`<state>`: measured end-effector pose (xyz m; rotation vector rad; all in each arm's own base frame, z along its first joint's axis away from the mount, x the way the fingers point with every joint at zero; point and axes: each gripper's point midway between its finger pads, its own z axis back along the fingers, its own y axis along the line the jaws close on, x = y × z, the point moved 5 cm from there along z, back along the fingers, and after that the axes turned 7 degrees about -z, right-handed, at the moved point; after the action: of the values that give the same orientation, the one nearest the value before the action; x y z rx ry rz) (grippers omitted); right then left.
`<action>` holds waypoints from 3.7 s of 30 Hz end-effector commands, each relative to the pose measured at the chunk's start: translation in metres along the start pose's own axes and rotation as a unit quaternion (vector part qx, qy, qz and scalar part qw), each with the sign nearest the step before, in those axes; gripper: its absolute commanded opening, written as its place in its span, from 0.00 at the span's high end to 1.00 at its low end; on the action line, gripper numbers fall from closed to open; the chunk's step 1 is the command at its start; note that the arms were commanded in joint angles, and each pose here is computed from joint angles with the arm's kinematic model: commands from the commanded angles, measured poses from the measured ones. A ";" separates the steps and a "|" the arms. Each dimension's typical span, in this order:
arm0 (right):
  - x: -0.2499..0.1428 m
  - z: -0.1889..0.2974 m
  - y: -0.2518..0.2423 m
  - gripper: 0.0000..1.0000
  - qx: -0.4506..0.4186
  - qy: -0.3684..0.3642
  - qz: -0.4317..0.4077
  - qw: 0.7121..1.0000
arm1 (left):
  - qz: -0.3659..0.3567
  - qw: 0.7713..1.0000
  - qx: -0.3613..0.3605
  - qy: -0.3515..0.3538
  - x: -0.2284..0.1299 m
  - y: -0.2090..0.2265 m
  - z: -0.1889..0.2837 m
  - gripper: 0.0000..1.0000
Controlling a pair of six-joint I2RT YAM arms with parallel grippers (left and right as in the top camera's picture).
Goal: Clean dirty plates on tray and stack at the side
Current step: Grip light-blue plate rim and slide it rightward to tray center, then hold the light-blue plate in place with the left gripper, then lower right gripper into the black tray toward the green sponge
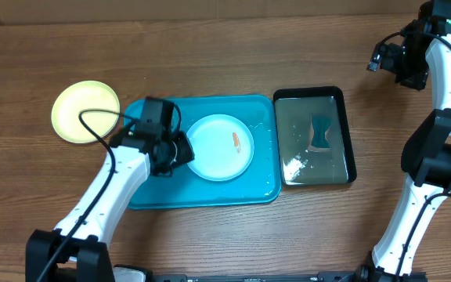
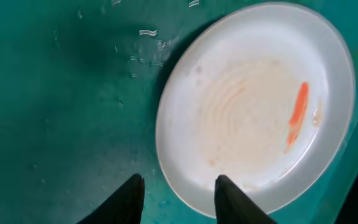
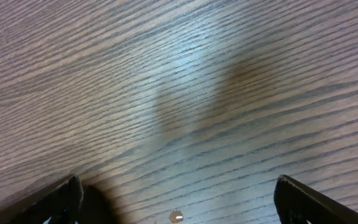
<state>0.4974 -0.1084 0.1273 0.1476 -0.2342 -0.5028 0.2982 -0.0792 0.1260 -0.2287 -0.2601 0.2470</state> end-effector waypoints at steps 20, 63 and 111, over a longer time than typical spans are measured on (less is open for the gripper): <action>0.008 0.017 0.001 0.00 0.006 -0.025 -0.002 1.000 | -0.042 0.996 0.058 0.047 0.013 0.009 -0.061 0.75; 0.009 0.017 0.008 0.00 0.034 -0.025 0.000 0.999 | -0.077 0.995 0.028 0.064 0.010 0.003 -0.075 0.95; -0.140 0.104 0.094 0.26 0.045 0.166 0.120 0.978 | -0.083 0.994 0.029 0.065 0.010 0.004 -0.075 0.87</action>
<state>0.4053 0.0293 0.1842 0.3579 0.1473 -0.2250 0.3266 -0.0844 0.0592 -0.1632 -0.1478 0.0975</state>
